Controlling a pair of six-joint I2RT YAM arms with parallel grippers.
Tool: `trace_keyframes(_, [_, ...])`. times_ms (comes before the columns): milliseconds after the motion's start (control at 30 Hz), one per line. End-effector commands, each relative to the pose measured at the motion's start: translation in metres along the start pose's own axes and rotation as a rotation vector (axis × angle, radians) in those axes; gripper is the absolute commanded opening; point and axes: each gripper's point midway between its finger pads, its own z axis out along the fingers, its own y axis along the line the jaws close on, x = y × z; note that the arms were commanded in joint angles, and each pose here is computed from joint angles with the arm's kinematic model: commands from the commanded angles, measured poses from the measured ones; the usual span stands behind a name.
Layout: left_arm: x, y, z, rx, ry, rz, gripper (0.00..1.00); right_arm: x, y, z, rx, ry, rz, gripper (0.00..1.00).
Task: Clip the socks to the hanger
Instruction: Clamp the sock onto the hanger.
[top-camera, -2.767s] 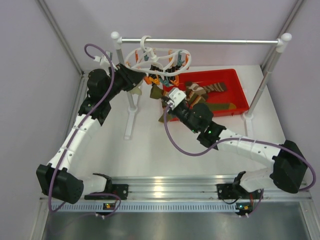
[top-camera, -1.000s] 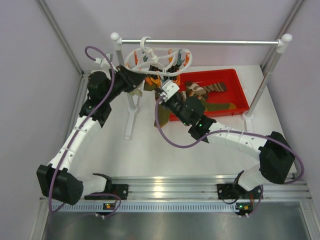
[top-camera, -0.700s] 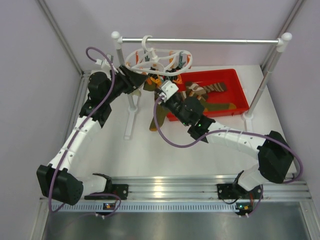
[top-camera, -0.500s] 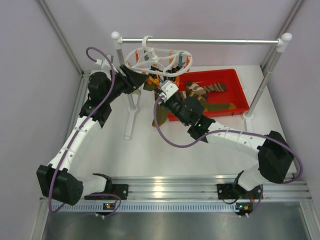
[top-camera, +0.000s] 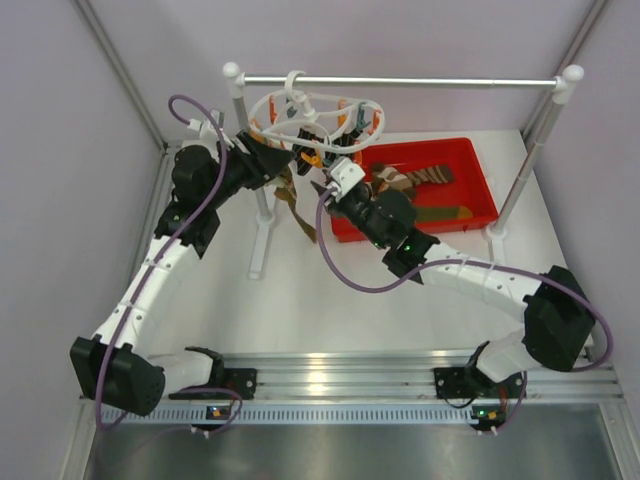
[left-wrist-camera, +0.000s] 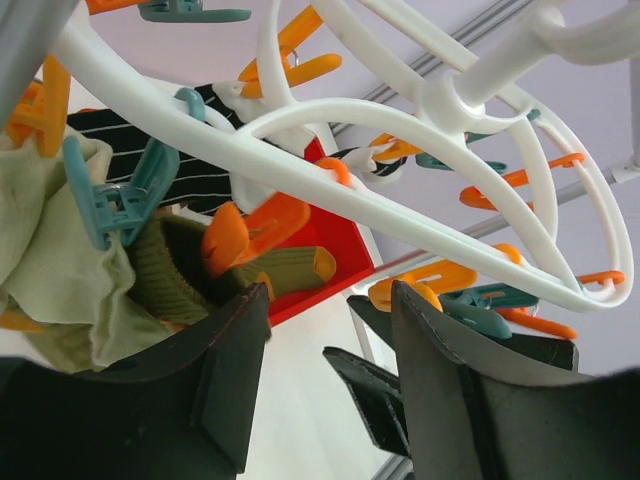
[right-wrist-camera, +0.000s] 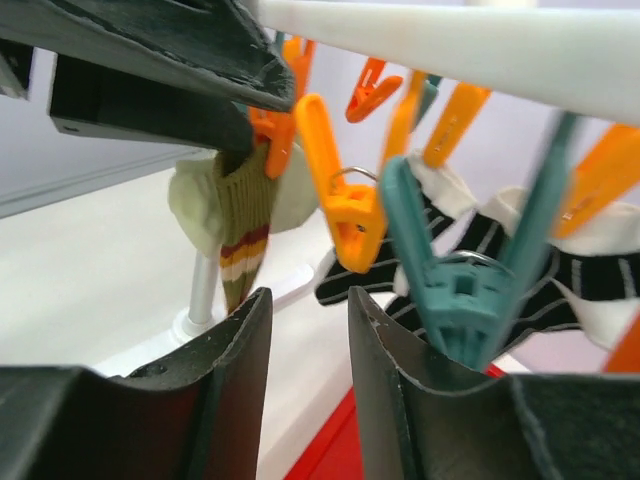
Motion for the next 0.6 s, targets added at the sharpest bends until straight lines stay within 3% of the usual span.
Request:
trace_keyframes(0, [-0.013, -0.021, -0.013, 0.06, -0.042, 0.065, 0.57, -0.029, -0.018, -0.014, -0.001, -0.078, 0.033, 0.36])
trace_keyframes(133, [-0.013, -0.026, -0.02, 0.079, -0.046, 0.118, 0.57, -0.035, -0.023, -0.018, -0.013, -0.094, 0.043, 0.37])
trace_keyframes(367, [-0.009, -0.038, -0.033, 0.131, -0.032, 0.198, 0.47, -0.043, -0.02, -0.018, -0.046, -0.13, 0.037, 0.35])
trace_keyframes(567, [-0.003, -0.043, -0.028, 0.142, -0.016, 0.236, 0.48, -0.044, -0.015, -0.02, -0.08, -0.136, 0.043, 0.34])
